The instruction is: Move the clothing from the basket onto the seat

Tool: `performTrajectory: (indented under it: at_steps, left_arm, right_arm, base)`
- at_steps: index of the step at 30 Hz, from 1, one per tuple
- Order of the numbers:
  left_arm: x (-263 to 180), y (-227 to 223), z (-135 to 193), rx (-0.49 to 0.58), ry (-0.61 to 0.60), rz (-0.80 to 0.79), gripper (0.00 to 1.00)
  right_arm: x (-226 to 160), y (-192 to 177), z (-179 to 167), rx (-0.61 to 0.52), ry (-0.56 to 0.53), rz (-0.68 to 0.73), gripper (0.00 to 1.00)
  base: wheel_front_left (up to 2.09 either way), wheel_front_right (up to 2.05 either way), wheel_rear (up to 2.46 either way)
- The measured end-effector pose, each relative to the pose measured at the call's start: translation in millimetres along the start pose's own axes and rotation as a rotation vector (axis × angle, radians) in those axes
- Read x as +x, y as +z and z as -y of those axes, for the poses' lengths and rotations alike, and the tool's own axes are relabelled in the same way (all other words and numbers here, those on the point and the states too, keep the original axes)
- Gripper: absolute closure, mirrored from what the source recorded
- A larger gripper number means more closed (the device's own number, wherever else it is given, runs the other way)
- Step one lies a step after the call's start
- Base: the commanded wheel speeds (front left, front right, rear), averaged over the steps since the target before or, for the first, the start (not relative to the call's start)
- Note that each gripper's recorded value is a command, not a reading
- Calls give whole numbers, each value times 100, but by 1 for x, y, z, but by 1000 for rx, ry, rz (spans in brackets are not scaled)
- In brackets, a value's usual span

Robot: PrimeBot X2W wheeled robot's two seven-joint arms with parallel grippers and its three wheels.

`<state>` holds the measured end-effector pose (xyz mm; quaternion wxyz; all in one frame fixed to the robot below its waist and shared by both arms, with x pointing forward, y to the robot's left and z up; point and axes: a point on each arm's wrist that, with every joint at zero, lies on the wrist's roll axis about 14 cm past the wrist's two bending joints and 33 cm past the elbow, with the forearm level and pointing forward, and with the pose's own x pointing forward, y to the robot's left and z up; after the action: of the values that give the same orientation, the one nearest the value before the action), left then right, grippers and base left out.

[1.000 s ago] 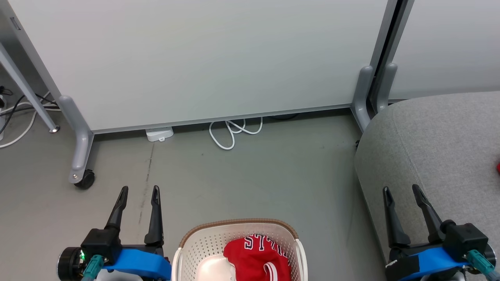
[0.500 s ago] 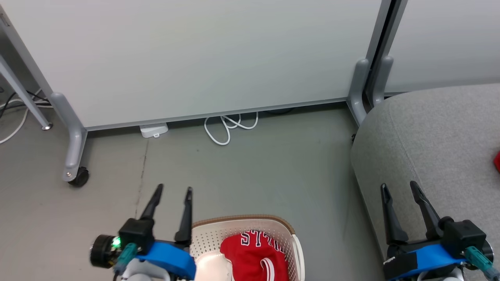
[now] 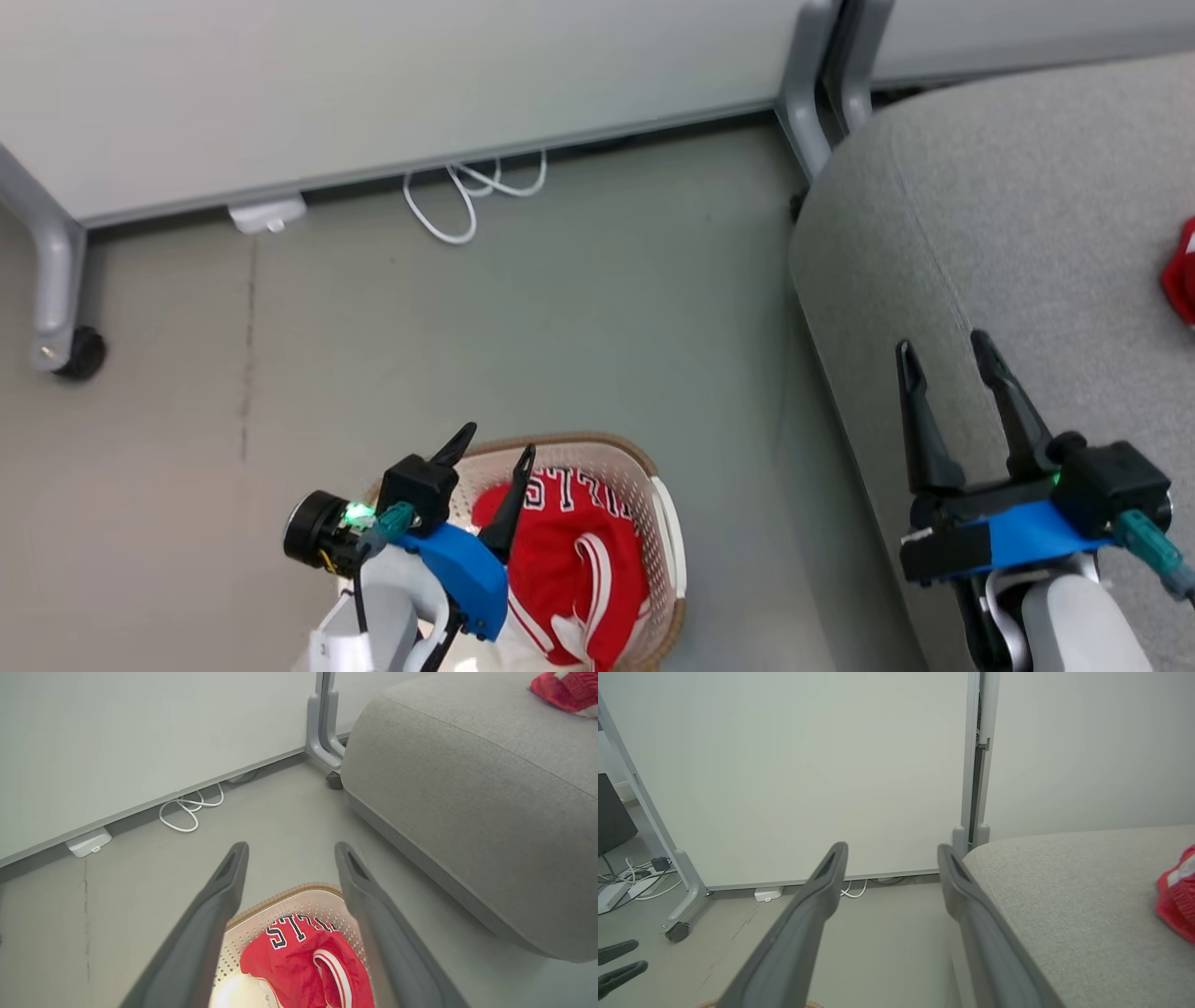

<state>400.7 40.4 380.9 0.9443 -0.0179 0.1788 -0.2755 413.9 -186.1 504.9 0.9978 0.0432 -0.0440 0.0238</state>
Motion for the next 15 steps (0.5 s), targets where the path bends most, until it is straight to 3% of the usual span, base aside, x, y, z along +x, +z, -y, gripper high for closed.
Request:
performTrajectory:
  at_steps: [15]
  left_arm:
    - [52,-116,5,-45,-156,-407,0]
  right_arm:
    - [37,-52,31,-36,-60,-101,0]
  base:
    - [0,0,0]
